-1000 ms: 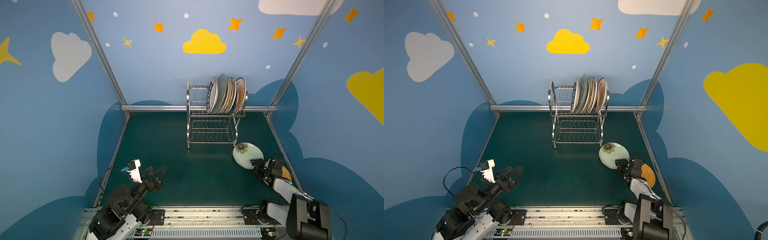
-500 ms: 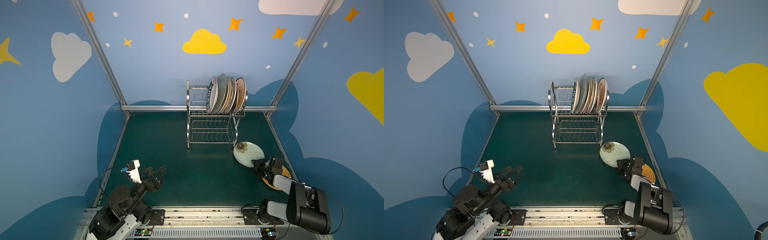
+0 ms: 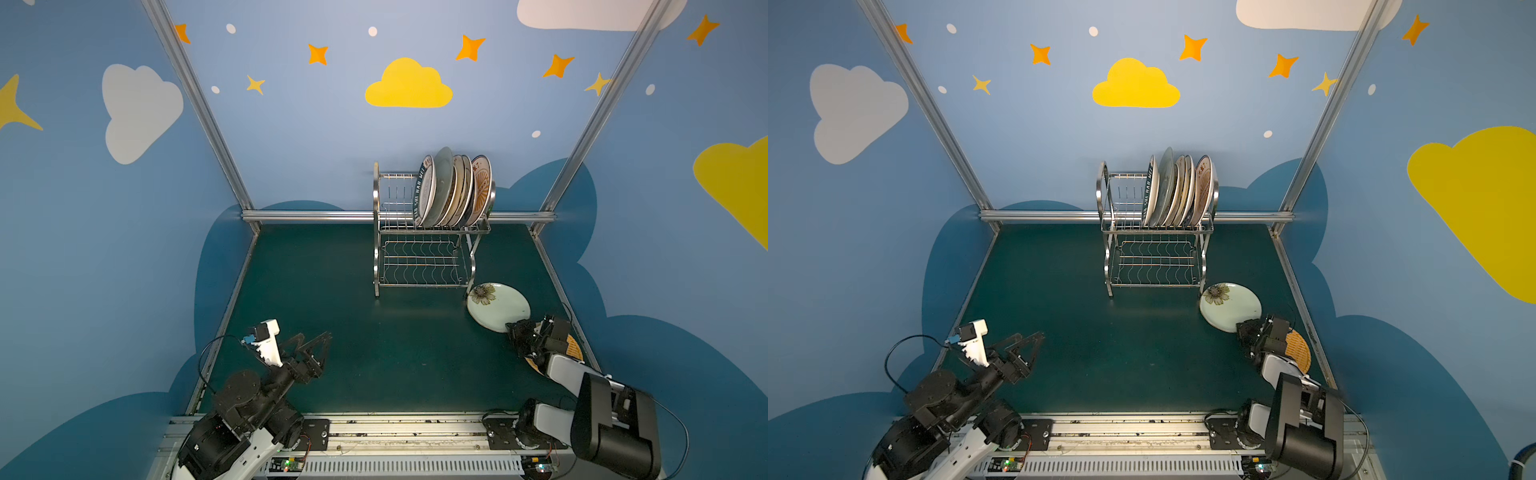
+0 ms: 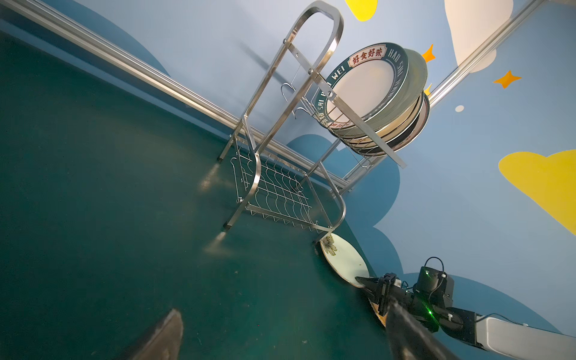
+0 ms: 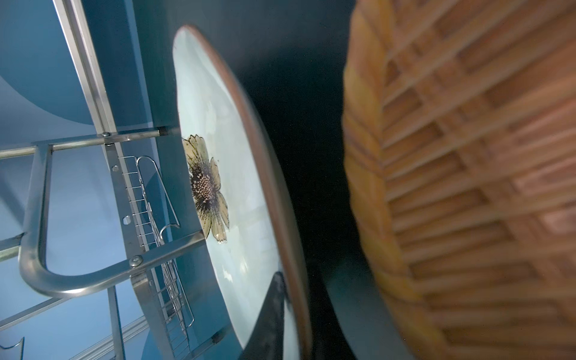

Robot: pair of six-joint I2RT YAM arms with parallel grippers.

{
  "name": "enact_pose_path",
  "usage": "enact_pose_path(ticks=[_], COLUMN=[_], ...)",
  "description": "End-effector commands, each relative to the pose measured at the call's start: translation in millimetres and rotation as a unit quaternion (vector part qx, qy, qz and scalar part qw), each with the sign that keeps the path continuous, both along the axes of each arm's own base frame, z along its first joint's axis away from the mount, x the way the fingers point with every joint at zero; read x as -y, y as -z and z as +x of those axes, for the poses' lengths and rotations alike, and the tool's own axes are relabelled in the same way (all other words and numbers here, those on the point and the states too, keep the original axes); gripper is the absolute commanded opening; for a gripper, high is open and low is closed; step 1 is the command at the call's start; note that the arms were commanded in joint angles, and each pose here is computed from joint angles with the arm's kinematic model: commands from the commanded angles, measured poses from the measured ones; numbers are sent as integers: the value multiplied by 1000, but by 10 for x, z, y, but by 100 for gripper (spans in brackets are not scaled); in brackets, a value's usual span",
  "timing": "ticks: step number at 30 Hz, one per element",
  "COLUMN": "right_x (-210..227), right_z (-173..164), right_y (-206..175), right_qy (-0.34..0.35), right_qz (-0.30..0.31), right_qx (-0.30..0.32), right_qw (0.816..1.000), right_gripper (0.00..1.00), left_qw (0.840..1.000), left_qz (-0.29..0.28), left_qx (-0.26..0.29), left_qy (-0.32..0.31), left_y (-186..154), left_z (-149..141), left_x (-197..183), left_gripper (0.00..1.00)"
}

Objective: Load plates into a dish rack
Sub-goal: Pick up the plate from the middle-right of the table.

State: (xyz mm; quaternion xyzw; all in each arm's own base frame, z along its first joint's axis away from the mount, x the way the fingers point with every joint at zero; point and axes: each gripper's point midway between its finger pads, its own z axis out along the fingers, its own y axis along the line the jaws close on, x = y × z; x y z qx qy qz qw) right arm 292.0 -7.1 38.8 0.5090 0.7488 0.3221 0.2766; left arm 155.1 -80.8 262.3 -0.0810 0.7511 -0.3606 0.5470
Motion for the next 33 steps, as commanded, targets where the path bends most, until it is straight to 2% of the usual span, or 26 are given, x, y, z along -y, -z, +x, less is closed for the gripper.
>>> enact_pose_path(ticks=[1,9,16,24,28,33], right_x=[-29,41,121,-85,-137,-256], right_z=[-149,-236,-414,-528,-572,-569], right_y=[32,-336,-750,-1159,-1445,-1805], right_qy=[-12,0,6,-47,-67,-100], right_qz=[-9,-39,-104,-97,-116,-119], right_qx=[-25,9,66,99,130,180], right_qw=[1000,999,992,989,982,971], right_gripper=[0,0,0,0,0,0], left_qw=[1000,1000,1000,999,999,998], left_qz=[-2,-2,0,-1,-7,-14], left_qx=[5,3,2,-18,-17,-44], left_qy=[-7,-14,-17,-27,-46,-43], left_y=[-13,-1,12,52,52,134], left_z=[-7,6,58,244,326,440], left_x=[-36,-56,-36,-12,-80,-63], left_gripper=[100,100,100,100,100,100])
